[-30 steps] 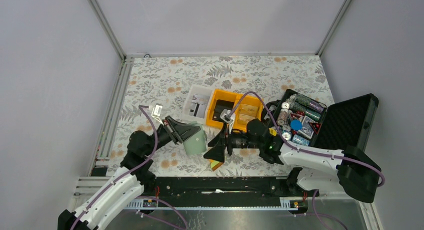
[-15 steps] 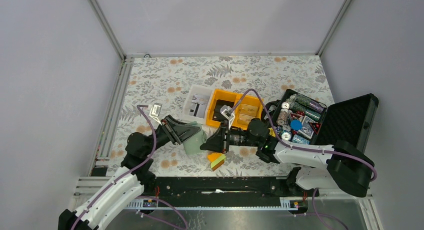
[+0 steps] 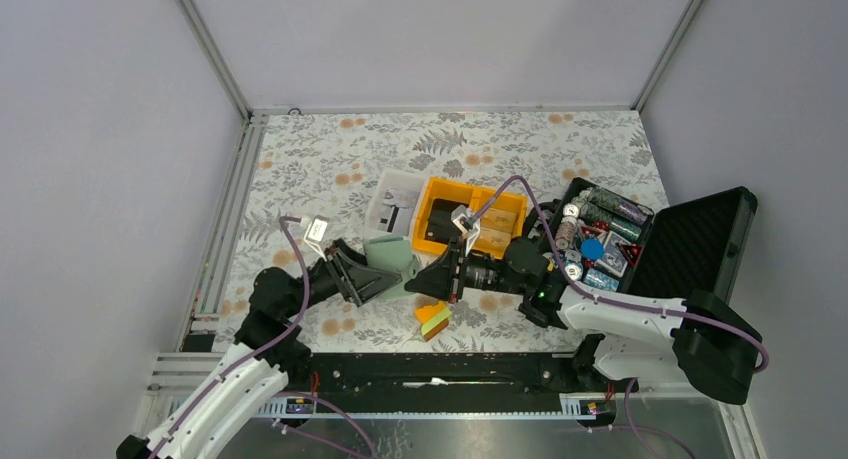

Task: Put the credit cards into the card holder
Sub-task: Close the card holder at the center of the board.

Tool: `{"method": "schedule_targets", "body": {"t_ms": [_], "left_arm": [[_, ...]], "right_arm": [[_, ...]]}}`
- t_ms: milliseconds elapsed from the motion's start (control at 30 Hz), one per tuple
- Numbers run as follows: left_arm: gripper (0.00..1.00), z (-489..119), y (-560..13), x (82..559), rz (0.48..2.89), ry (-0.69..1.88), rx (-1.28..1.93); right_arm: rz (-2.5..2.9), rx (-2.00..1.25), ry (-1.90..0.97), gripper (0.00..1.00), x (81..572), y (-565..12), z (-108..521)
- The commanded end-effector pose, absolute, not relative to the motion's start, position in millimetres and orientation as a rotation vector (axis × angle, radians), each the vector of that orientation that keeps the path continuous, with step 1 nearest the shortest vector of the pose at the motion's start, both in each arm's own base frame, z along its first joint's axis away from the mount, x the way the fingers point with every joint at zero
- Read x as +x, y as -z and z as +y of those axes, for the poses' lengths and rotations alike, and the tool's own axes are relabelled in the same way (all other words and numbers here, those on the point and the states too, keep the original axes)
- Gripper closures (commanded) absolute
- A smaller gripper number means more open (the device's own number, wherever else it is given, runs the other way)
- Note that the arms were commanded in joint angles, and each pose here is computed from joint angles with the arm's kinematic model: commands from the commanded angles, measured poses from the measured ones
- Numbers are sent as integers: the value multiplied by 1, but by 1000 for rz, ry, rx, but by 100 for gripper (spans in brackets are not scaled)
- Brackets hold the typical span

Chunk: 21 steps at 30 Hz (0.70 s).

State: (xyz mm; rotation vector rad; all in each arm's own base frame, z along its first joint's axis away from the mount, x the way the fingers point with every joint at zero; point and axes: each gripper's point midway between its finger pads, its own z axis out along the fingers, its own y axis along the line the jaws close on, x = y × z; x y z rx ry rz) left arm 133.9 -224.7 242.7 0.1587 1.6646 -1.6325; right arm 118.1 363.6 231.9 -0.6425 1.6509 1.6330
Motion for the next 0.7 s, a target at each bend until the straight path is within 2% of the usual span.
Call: {"method": "schedule_targets", "body": {"t_ms": [0, 33, 100, 267, 333, 500, 533, 633, 667], "left_arm": [[11, -221, -255, 123, 1630, 1592, 259], [13, -221, -256, 121, 1628, 1595, 272], [26, -222, -256, 118, 1635, 1603, 294], [71, -226, -255, 116, 1656, 1613, 337], [86, -225, -256, 116, 1652, 1605, 342], [100, -225, -252, 118, 1671, 1584, 340], [100, -225, -250, 120, 1678, 1573, 331], [100, -221, -244, 131, 1714, 1498, 276], [100, -217, -238, 138, 1745, 1448, 241]], "right_arm": [[1576, -630, -1604, 100, 125, -251, 358], [1578, -630, -1603, 100, 126, -251, 358], [1582, -639, -1606, 100, 125, -252, 357], [1586, -639, -1606, 100, 127, -252, 356], [1602, -631, -1594, 100, 130, -249, 355], [1637, -609, -1548, 100, 136, -243, 345], [1649, -609, -1527, 92, 138, -242, 344], [1708, -588, -1423, 48, 147, -234, 335], [1727, -571, -1376, 38, 152, -231, 331]]}}
